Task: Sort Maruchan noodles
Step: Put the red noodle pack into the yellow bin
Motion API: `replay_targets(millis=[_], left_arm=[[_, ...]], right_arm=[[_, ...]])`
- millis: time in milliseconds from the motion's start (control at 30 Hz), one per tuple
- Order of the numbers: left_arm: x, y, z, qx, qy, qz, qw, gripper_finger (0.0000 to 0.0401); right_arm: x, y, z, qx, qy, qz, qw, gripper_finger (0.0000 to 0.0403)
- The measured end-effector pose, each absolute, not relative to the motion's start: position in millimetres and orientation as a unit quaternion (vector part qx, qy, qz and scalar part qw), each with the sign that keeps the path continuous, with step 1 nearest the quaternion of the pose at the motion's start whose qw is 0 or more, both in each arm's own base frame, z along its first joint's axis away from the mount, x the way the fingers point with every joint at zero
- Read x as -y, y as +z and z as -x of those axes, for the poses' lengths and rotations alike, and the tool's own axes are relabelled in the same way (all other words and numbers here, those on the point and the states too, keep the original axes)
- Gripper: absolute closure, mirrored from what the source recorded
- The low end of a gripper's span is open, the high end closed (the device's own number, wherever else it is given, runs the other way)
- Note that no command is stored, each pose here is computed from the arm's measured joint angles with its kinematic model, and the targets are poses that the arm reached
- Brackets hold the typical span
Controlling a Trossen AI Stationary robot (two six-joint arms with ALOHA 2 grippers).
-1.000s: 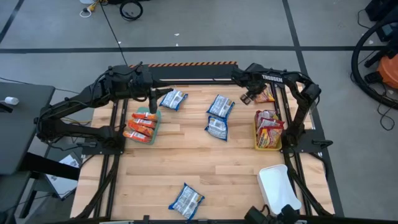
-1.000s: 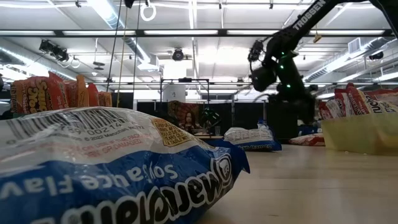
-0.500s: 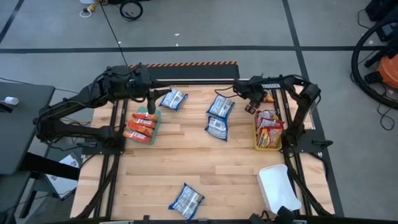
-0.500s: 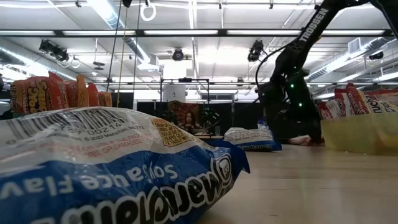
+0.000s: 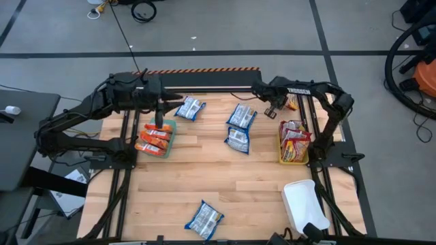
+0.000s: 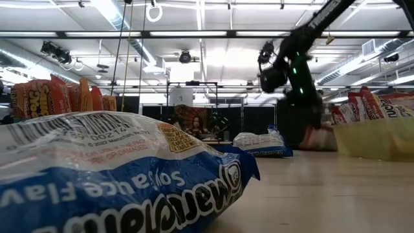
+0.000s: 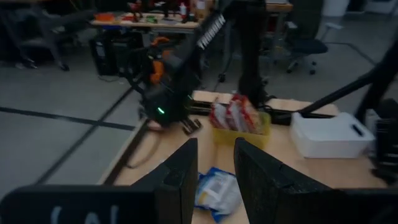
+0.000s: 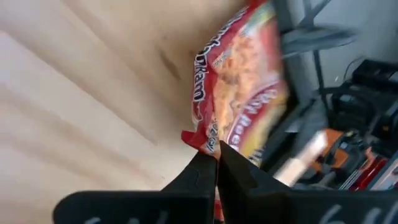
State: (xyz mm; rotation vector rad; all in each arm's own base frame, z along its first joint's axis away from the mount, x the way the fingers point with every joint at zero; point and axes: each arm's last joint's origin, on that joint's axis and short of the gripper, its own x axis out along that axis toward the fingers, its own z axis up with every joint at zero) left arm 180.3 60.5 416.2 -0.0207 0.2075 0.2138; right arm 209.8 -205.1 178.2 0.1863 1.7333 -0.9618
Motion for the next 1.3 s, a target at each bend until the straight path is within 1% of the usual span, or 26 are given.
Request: replay_targets(millis=[200, 300, 433, 600, 667, 833, 933, 1033, 1167, 1300], left_arm=[[-50.2, 404.7, -169.4, -0.17, 0.071, 0.067, 0.981, 0.0292], [-40.6, 404.0, -166.9, -0.179, 0.049, 0.075, 0.98, 0.0292], [-27.0, 406.0, -168.8, -0.173, 0.012, 0.08, 0.982, 0.0292], [-11.7, 411.0, -173.3, -0.148, -0.007, 0.092, 0.985, 0.0292], [-7.0, 415.0, -175.0, -0.127, -0.004, 0.094, 0.987, 0.0292], [3.6, 432.0, -178.0, -0.037, 0.002, 0.098, 0.994, 0.0292], [10.3, 441.1, -183.2, 0.016, 0.01, 0.101, 0.995, 0.0292], [18.1, 444.6, -191.5, 0.045, 0.008, 0.105, 0.993, 0.0292], [30.3, 444.6, -206.8, 0.066, -0.009, 0.113, 0.991, 0.0292], [44.8, 441.5, -221.8, 0.077, -0.02, 0.121, 0.989, 0.0292]], right_arm=[[198.8, 264.9, -222.9, -0.713, -0.387, -0.07, 0.581, 0.0396], [185.9, 309.5, -225.4, -0.693, -0.372, -0.074, 0.613, 0.0398], [161.9, 359.0, -223.7, -0.653, -0.332, -0.106, 0.673, 0.0398], [122.8, 399.4, -217.8, -0.582, -0.249, -0.142, 0.761, 0.0398], [104.9, 409.1, -213.1, -0.563, -0.213, -0.15, 0.784, 0.0398], [63.4, 428.3, -197.1, -0.528, -0.135, -0.153, 0.824, 0.0399], [42.9, 436.6, -187.2, -0.514, -0.08, -0.143, 0.842, 0.0399], [26.9, 442.4, -178.4, -0.504, -0.035, -0.129, 0.854, 0.0399], [8.7, 437.6, -167.5, -0.509, 0.025, -0.107, 0.854, 0.04], [-4.9, 412.3, -158.1, -0.548, 0.068, -0.103, 0.827, 0.04]])
